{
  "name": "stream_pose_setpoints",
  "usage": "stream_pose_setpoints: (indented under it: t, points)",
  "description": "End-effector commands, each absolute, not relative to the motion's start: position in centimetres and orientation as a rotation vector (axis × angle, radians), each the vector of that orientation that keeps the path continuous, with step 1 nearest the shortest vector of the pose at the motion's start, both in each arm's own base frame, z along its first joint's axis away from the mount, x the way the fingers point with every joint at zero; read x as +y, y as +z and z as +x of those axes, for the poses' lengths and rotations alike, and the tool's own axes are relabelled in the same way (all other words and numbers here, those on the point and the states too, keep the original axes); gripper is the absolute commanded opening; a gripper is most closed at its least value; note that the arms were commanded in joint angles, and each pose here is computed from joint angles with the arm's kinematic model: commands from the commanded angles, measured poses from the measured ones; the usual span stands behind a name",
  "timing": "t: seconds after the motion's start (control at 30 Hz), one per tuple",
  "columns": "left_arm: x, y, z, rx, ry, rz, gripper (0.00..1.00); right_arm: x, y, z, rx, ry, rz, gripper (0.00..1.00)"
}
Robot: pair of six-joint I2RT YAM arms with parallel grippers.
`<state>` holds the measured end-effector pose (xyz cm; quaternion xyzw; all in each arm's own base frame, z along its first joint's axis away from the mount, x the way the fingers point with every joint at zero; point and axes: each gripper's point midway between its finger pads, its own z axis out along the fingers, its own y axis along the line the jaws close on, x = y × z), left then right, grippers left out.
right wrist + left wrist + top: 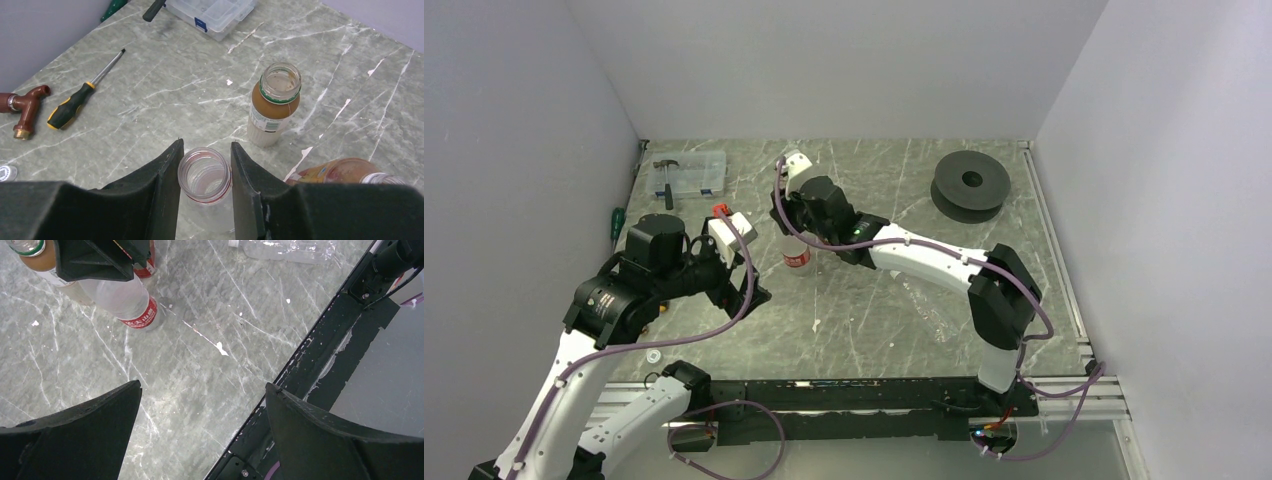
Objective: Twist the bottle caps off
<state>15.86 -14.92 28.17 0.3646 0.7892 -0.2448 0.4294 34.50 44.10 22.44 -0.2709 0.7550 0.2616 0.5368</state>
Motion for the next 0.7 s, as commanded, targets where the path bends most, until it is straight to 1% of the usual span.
stream_pose_setpoints:
  t: [0.0,0.03,0.07,0.13,0.27,0.37,0.53,0.67]
  points:
    - [-15.4,29.2,16.0,1.924,-0.628,0.911,0.99,44.0,24.1,34.6,1.737,0.63,-0.596,0.0]
    - [-15.4,29.1,16.1,1.925,-0.629,0.911,0.99,43.9,24.1,34.5,1.735,0.632,-0.59,0.03]
    - [-15.4,29.1,16.1,1.925,-0.631,0.912,0.99,43.8,24.0,34.4,1.736,0.634,-0.583,0.09]
    - [-15.5,29.1,16.1,1.925,-0.637,0.916,0.99,43.5,24.1,34.5,1.74,0.632,-0.563,0.23]
    - [-15.7,29.4,16.1,1.92,-0.646,0.914,0.99,42.9,24.8,34.6,1.736,0.634,-0.514,0.45]
    - [-15.7,29.5,16.0,1.92,-0.649,0.913,1.0,42.5,25.7,34.4,1.721,0.638,-0.494,0.51]
    - [-15.8,29.5,15.9,1.917,-0.661,0.916,0.99,42.1,27.3,34.2,1.697,0.644,-0.482,0.69]
    - [-16.0,29.6,15.9,1.913,-0.673,0.915,0.99,41.7,28.2,34.2,1.685,0.635,-0.479,0.77]
